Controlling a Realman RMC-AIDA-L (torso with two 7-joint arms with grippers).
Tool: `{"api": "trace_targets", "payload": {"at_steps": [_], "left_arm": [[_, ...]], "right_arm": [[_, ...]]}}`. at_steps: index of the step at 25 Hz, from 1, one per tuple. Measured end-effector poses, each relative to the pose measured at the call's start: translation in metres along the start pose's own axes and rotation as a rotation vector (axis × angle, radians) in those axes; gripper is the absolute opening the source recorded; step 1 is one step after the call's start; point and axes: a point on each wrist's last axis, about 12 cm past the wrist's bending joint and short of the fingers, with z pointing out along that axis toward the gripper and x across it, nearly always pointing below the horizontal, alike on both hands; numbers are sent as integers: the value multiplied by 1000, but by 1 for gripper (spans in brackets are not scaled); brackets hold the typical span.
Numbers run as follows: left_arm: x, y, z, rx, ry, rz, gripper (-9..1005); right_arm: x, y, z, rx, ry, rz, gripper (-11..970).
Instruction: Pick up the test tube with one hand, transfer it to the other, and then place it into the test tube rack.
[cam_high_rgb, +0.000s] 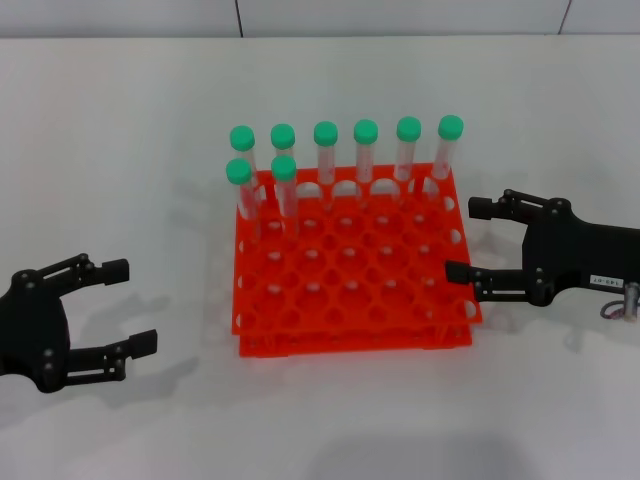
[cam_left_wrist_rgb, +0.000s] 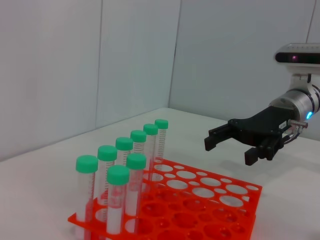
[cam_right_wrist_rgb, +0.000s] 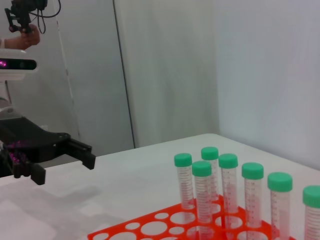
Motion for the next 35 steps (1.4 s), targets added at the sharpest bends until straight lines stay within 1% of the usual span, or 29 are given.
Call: {"api": "trace_targets", "payload": {"at_steps": [7,10,23,35], "left_arm": [[-2,2,2,11,12,-9,894],[-2,3,3,12,12,-9,894],[-5,5,5,16,10,-12,894],[-5,5,7,14,11,-17,894]], "right_arm": [[-3,-1,-5,-27,7,10,876],[-3,-3,-10,-24,17,14,876],[-4,-6,-16,-10,25,6,876],[-3,-6,-14,-20,44,11,876]]}}
